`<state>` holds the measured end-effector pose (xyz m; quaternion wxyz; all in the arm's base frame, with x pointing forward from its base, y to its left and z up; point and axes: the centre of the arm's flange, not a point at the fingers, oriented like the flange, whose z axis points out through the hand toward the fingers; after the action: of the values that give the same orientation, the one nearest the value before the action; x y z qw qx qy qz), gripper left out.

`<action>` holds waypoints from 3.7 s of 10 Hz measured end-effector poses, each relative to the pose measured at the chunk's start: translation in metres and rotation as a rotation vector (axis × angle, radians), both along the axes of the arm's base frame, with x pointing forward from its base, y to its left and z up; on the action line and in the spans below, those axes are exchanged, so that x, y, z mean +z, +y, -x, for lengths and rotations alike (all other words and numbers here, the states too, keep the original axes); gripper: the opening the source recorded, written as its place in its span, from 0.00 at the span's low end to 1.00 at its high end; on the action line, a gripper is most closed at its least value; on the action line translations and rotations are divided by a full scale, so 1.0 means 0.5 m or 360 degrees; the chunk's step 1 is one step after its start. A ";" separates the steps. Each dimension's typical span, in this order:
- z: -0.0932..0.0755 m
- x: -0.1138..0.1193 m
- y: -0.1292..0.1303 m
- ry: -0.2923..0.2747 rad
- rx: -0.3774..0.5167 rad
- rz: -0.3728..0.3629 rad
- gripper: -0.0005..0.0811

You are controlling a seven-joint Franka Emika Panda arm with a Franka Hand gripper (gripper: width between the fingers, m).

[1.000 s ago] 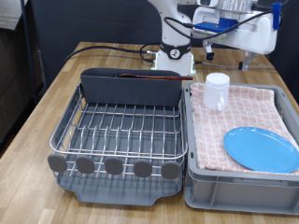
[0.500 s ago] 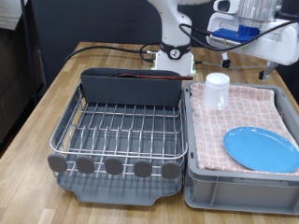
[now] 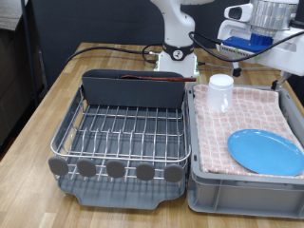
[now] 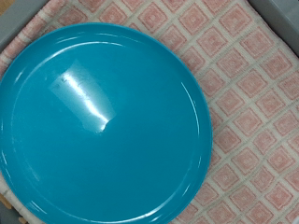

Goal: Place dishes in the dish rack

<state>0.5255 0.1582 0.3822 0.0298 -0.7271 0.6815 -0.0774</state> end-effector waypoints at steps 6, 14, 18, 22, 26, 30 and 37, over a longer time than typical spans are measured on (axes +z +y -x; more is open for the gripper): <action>-0.002 -0.094 -0.004 -0.0319 0.0070 -0.0170 0.99; 0.049 -0.218 -0.045 -0.0268 0.0176 -0.0286 0.99; 0.055 -0.238 -0.049 -0.0207 0.0184 -0.0284 0.99; 0.058 -0.262 -0.053 -0.0157 0.0170 -0.0284 0.99; 0.045 -0.282 -0.055 -0.0134 0.0174 -0.0297 0.99; 0.027 -0.301 -0.056 -0.0145 0.0173 -0.0312 0.99; 0.015 -0.315 -0.055 -0.0201 0.0167 -0.0325 0.99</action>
<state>0.5181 0.1309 0.2246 0.1506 -0.7486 0.6436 -0.0518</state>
